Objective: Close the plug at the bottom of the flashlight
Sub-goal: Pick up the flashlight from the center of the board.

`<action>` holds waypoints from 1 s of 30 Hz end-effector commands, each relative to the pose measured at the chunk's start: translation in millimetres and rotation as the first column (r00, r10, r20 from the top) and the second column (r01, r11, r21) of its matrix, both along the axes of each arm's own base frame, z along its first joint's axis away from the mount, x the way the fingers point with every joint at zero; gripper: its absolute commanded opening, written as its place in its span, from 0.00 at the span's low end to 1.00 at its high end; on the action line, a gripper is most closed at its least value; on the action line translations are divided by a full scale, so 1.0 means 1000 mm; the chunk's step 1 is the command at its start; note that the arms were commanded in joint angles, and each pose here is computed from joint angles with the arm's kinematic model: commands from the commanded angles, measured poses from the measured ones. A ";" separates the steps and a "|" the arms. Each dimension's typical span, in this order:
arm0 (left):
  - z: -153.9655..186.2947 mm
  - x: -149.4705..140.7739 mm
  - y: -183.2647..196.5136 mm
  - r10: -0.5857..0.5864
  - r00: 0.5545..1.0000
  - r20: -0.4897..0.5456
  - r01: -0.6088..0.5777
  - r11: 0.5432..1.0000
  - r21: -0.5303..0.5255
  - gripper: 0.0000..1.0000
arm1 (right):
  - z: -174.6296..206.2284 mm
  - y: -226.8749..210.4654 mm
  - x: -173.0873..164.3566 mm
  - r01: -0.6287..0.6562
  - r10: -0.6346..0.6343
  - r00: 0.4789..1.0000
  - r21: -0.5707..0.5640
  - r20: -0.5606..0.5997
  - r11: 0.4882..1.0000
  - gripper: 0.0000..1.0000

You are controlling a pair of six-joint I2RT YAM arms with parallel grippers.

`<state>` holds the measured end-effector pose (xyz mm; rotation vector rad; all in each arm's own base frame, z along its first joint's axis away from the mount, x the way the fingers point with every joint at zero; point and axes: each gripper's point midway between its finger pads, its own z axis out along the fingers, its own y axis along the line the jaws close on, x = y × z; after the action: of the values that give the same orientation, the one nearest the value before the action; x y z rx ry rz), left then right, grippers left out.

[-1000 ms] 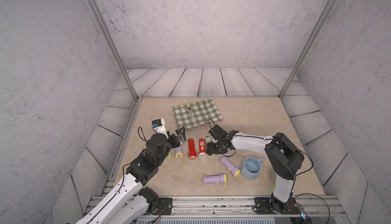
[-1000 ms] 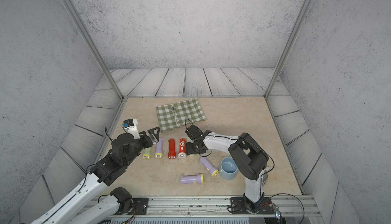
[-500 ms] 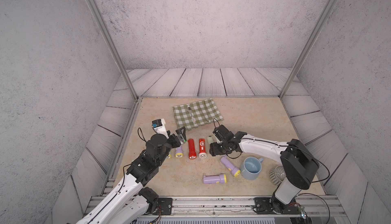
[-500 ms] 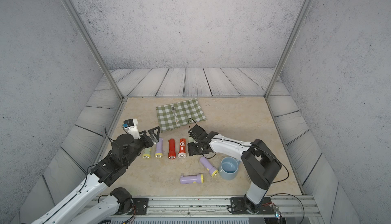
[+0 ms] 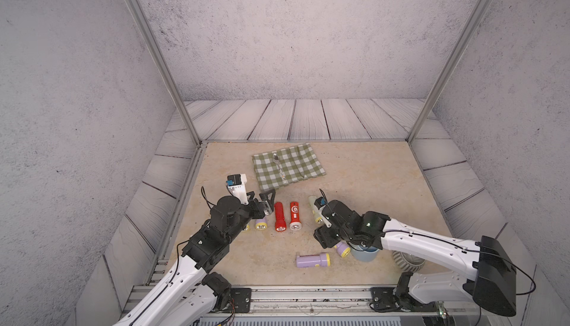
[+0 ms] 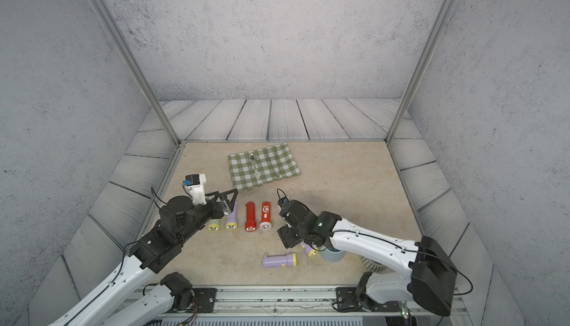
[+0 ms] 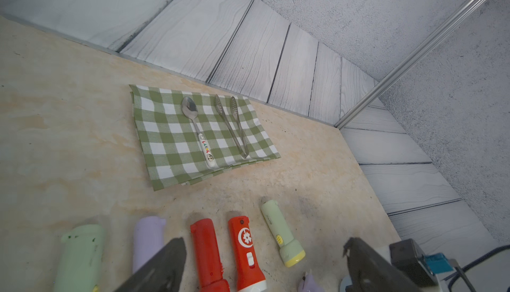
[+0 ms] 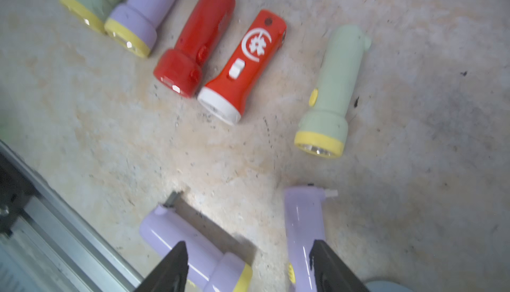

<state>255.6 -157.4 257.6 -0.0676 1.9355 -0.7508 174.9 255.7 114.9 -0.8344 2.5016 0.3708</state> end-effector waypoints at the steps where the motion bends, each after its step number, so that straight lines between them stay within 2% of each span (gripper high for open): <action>1: 0.000 -0.008 -0.010 -0.074 0.997 -0.025 0.073 0.997 -0.032 0.94 | -0.009 -0.023 -0.014 -0.042 0.045 0.998 -0.084 0.039 0.996 0.72; 6: -0.012 -0.023 -0.026 -0.182 0.979 -0.092 0.173 0.980 -0.095 0.92 | -0.023 -0.026 -0.040 -0.121 0.127 0.991 -0.132 0.040 0.984 0.72; 9: -0.023 -0.030 -0.029 -0.207 0.968 -0.141 0.196 0.976 -0.091 0.92 | -0.023 -0.012 -0.053 -0.191 0.202 0.977 -0.146 0.066 0.971 0.73; 17: -0.026 -0.034 -0.020 -0.179 0.973 -0.146 0.167 0.982 -0.094 0.92 | -0.033 0.018 -0.063 -0.323 0.397 0.906 -0.367 0.148 0.872 0.75; 22: -0.019 -0.037 -0.011 -0.146 0.980 -0.134 0.137 0.988 -0.074 0.92 | -0.031 0.039 -0.057 -0.360 0.451 0.868 -0.362 0.207 0.860 0.76; 25: -0.026 -0.035 0.002 -0.078 0.984 -0.162 0.073 0.997 -0.035 0.92 | -0.030 0.051 -0.053 -0.376 0.476 0.846 -0.363 0.242 0.853 0.79; 30: -0.035 -0.034 0.011 -0.031 0.981 -0.189 0.031 1.000 -0.001 0.93 | -0.042 0.069 -0.058 -0.442 0.535 0.822 -0.373 0.195 0.816 0.79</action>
<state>219.1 -158.1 220.2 -0.0683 2.1202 -0.8442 116.7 310.8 71.9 -1.5141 2.1070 -0.0176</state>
